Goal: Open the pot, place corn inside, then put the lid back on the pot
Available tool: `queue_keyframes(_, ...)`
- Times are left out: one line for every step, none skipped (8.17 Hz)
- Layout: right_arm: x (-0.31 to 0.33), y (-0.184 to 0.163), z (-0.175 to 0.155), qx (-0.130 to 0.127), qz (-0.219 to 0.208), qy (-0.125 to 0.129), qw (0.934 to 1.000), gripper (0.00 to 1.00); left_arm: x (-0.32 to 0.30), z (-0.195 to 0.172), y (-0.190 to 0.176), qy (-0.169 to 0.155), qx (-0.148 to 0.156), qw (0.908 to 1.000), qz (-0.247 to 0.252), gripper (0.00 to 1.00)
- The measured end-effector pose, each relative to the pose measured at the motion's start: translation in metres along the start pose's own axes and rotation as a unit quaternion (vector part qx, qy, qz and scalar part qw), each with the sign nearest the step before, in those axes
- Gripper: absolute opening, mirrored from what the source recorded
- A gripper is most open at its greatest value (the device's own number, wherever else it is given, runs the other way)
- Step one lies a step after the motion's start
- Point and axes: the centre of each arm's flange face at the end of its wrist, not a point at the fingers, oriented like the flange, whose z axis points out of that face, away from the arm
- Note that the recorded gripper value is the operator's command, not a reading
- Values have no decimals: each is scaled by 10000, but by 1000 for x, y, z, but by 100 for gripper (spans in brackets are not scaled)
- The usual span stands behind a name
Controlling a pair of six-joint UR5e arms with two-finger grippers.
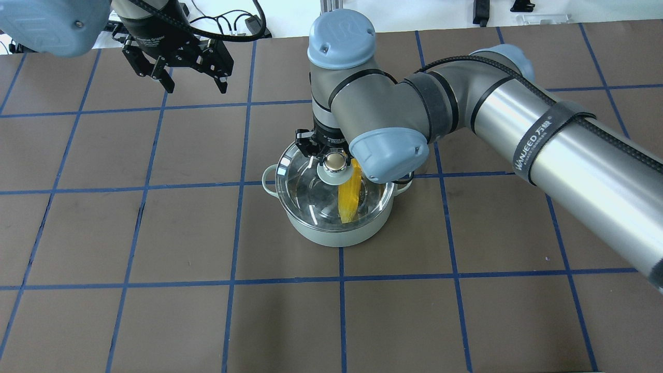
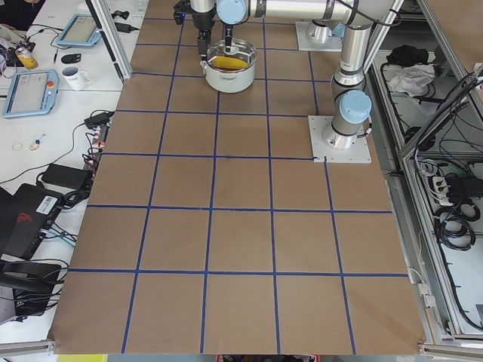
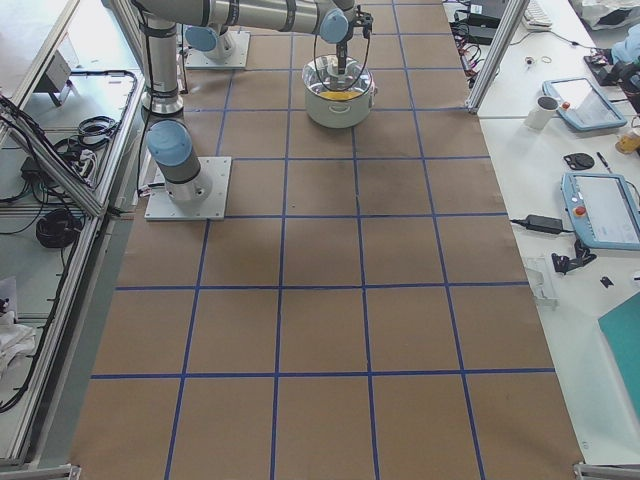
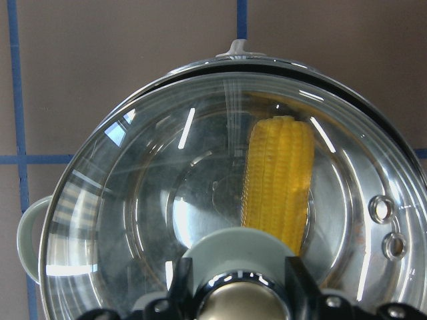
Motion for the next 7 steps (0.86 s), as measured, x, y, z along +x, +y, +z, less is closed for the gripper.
queue_keyframes(0, 0, -4, 63, -18, -24, 10000, 3, 0, 0, 0, -1, 8, 10000, 2, 100)
queue_keyframes(0, -1, -6, 106, -26, -40, 9999, 3, 1, -1, -1, 0, 46, 10000, 3, 100)
queue_keyframes(0, -1, -7, 144, -31, -43, 9999, 3, 1, -2, -2, 3, 94, 10000, 1, 100)
queue_keyframes(0, -2, -8, 174, -33, -22, 9998, 3, 1, -2, -3, 5, 122, 9999, 2, 100)
queue_keyframes(1, -2, -8, 201, -38, 1, 9998, 3, 1, -3, -3, 4, 138, 9999, 5, 100)
queue_keyframes(1, -3, -8, 217, -50, 19, 9997, 3, 1, -3, -3, 4, 142, 9999, 6, 100)
queue_keyframes(2, -3, -8, 233, -88, 58, 9997, 3, 1, -1, -4, 3, 141, 9999, 5, 100)
